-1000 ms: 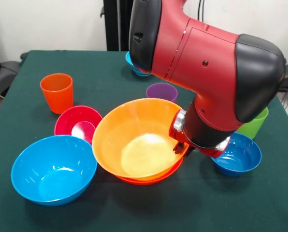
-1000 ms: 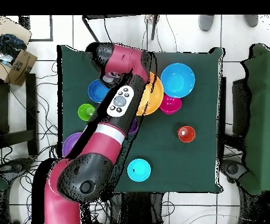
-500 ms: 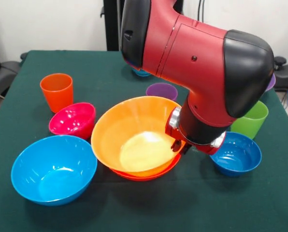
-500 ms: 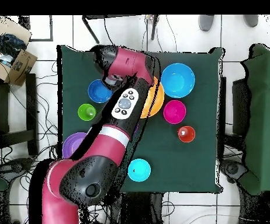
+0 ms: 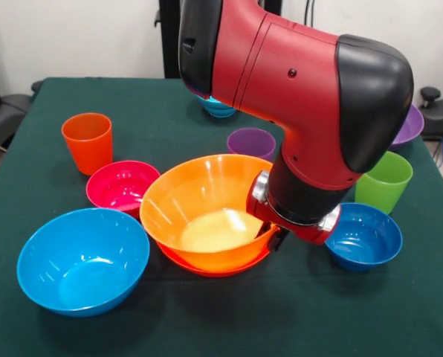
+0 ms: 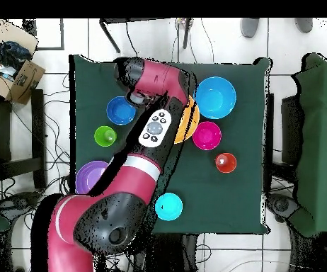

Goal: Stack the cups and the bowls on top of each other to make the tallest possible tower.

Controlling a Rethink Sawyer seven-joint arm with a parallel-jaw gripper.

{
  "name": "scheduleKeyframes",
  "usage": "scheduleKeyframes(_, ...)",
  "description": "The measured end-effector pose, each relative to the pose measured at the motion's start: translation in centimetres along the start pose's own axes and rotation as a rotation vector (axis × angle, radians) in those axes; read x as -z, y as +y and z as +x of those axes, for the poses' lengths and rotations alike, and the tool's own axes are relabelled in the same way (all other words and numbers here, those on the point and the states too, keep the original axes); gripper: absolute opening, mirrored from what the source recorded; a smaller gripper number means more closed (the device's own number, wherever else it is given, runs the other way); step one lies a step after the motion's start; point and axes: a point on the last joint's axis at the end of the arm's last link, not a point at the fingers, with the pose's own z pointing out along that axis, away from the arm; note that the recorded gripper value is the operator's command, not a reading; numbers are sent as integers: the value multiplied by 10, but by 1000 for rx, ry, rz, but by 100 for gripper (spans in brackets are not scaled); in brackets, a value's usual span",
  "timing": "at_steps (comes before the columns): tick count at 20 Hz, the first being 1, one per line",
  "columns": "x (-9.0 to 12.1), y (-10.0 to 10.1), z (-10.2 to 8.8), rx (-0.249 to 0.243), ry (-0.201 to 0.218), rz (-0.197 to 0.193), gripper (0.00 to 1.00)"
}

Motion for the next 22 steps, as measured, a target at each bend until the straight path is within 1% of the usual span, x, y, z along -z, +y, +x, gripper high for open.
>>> scheduleKeyframes(10, 0, 0, 3, 17, -4, -7, 0)
scheduleKeyframes(22, -1, -1, 1, 17, -5, -15, 0)
